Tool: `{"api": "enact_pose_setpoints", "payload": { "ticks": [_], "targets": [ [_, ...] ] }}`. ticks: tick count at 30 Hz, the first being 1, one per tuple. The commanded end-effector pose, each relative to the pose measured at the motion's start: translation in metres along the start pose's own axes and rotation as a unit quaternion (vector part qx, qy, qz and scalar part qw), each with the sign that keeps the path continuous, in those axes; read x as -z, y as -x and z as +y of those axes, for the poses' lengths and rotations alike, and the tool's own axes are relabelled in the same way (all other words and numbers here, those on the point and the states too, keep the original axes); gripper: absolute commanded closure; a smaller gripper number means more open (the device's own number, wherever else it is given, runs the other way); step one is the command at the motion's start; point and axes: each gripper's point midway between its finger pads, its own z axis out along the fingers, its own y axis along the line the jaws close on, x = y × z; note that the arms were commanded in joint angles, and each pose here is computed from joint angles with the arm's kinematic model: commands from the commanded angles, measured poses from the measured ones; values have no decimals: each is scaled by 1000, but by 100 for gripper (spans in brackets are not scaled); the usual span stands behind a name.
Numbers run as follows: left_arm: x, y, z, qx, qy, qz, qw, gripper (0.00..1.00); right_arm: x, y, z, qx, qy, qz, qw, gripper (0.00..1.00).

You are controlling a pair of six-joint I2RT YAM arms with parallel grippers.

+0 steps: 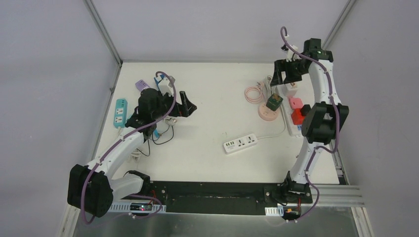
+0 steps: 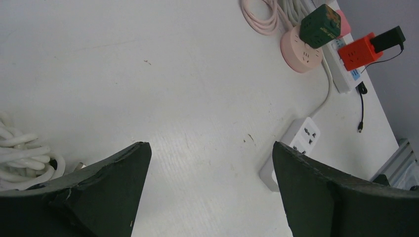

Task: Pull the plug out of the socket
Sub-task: Pick up the socket from the center of the board.

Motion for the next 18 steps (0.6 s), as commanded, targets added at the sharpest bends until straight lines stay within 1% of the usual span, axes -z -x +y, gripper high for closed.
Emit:
{"api": "enact_pose_setpoints", "payload": {
  "ticks": [1,3,5,8,10,13,18],
  "targets": [
    [3,21,-1,21,20,-37,999,4,-20,33,-41,31,-101,0,994,19],
    [3,21,3,36,33,-38,998,4,-38,40,-56,40,-124,5,992,29],
    [2,22,5,49,42,-39,997,4,-54,45,-71,36,-143,6,989,42],
    [-1,23,7,65,48,-39,996,4,-73,51,-91,25,-162,0,986,53],
    [-3,23,8,71,51,-37,996,4,-83,53,-98,22,-168,-3,986,58],
    [-7,21,11,75,56,-32,995,4,-97,54,-111,18,-179,-5,984,60],
    [-16,18,17,88,65,-26,994,4,-115,50,-125,16,-188,-2,982,59]
  ]
}}
